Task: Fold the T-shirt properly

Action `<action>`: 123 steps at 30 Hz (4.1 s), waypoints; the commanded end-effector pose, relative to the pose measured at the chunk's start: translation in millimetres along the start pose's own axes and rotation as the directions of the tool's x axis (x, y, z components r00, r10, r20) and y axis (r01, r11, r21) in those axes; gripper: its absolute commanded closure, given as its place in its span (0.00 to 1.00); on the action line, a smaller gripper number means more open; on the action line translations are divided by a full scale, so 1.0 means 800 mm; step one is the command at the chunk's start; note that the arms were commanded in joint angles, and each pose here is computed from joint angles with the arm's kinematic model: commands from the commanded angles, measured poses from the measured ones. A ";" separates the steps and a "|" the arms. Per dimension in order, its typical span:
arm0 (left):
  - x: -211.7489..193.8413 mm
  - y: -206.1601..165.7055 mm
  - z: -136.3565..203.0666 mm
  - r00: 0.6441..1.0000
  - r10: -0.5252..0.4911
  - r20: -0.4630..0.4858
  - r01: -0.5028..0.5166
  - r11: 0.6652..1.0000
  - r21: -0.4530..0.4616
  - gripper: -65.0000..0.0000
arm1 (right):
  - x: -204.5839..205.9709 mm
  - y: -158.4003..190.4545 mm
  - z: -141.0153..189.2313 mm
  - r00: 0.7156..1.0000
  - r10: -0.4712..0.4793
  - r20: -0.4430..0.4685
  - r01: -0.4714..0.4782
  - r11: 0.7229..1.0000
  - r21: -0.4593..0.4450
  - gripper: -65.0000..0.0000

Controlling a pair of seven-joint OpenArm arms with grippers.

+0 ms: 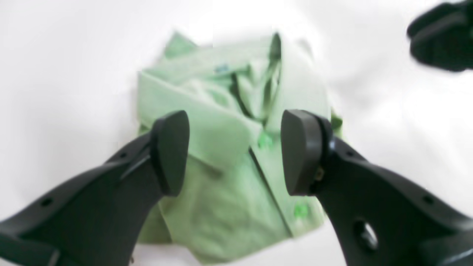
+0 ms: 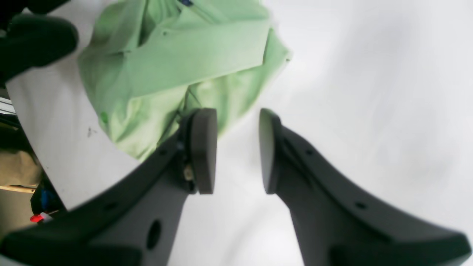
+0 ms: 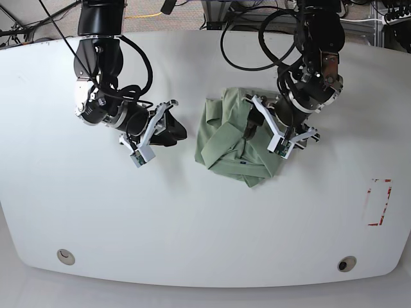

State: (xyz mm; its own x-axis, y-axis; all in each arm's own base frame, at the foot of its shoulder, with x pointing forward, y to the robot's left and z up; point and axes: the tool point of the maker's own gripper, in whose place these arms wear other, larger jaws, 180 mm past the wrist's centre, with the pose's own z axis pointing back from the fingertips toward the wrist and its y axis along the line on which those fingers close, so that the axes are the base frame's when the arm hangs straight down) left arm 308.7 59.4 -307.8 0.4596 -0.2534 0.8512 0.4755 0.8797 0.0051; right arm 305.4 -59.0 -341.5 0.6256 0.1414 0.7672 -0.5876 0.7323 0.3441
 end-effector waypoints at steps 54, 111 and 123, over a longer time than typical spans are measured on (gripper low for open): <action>-0.224 0.424 0.175 0.865 0.121 -0.486 0.103 0.907 0.408 0.43 | 0.021 -0.038 0.033 0.998 0.008 0.065 -0.002 0.996 -0.089 0.72; -0.250 -0.071 0.248 0.965 0.226 -0.129 -0.188 0.948 0.257 0.44 | -0.277 0.044 0.223 0.985 -0.165 0.059 0.172 0.846 -0.505 0.72; -0.438 -0.111 0.273 0.814 0.402 -0.419 -0.293 0.907 0.302 0.44 | -0.443 0.128 0.208 0.916 -0.386 -0.111 0.300 0.841 -0.451 0.72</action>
State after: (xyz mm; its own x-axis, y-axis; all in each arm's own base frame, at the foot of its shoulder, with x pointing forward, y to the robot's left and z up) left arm -49.1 153.6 -480.4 0.8691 -0.0336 0.4935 0.0839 0.9932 -0.0802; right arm -45.9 -135.5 -477.3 0.8486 -0.0662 0.5248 -0.1131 0.9465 0.3023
